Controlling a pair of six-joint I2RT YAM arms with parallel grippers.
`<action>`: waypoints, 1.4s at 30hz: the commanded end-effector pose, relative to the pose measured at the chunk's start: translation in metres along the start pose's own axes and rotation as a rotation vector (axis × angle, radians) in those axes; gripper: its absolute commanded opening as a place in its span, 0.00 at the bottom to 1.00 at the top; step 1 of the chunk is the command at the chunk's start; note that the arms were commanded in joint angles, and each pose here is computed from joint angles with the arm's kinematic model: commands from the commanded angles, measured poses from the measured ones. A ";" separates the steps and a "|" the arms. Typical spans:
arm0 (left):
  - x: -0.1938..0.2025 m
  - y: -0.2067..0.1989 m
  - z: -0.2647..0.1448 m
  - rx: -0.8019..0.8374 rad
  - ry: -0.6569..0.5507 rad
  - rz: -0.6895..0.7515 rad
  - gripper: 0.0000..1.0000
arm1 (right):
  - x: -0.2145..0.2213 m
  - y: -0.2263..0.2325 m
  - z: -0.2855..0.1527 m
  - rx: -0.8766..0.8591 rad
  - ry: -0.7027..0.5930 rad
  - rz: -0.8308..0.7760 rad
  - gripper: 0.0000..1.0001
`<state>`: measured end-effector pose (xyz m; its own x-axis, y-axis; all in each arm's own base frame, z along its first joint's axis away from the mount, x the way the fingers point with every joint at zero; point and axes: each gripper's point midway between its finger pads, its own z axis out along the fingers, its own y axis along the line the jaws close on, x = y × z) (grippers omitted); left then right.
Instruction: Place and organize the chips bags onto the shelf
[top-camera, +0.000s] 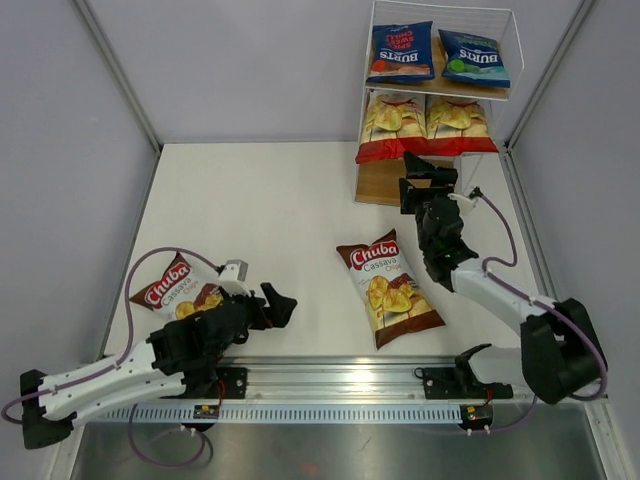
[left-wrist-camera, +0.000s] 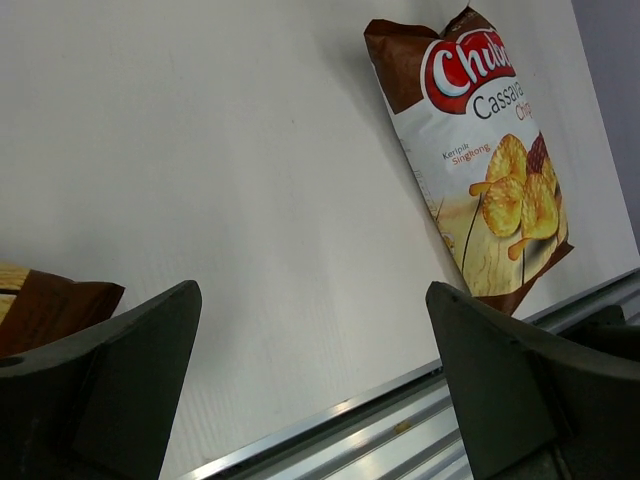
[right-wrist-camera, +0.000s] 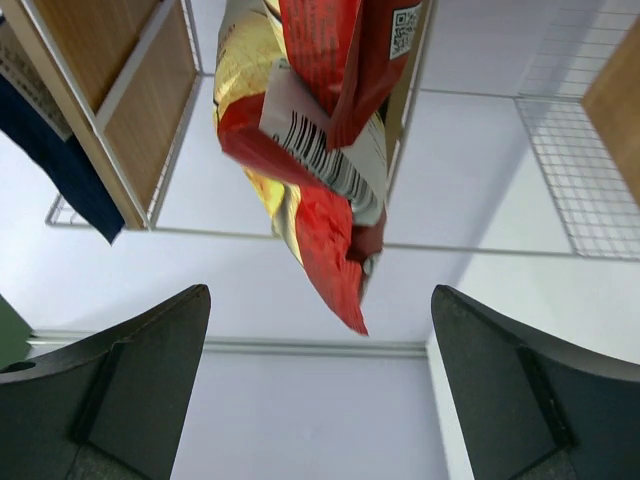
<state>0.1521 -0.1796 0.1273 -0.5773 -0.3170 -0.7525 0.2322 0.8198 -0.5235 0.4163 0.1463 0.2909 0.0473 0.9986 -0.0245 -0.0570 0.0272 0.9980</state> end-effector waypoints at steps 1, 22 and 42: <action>-0.029 -0.030 0.008 0.009 -0.081 -0.190 0.99 | -0.005 -0.029 -0.037 0.148 0.076 -0.158 1.00; -0.001 -0.154 0.140 0.329 0.081 -0.297 0.99 | -0.027 -0.016 -0.268 -0.057 0.736 -0.863 0.99; 0.059 -0.137 0.209 0.366 0.115 -0.448 0.97 | -0.024 0.017 -0.310 -0.194 0.799 -0.754 0.99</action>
<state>0.2455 -0.4021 0.0536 -0.7775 -0.4898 -0.3946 0.1259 0.4935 -0.8606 0.1116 0.1323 0.2779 -0.5187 0.4598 -0.7208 -0.4020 0.6129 0.6803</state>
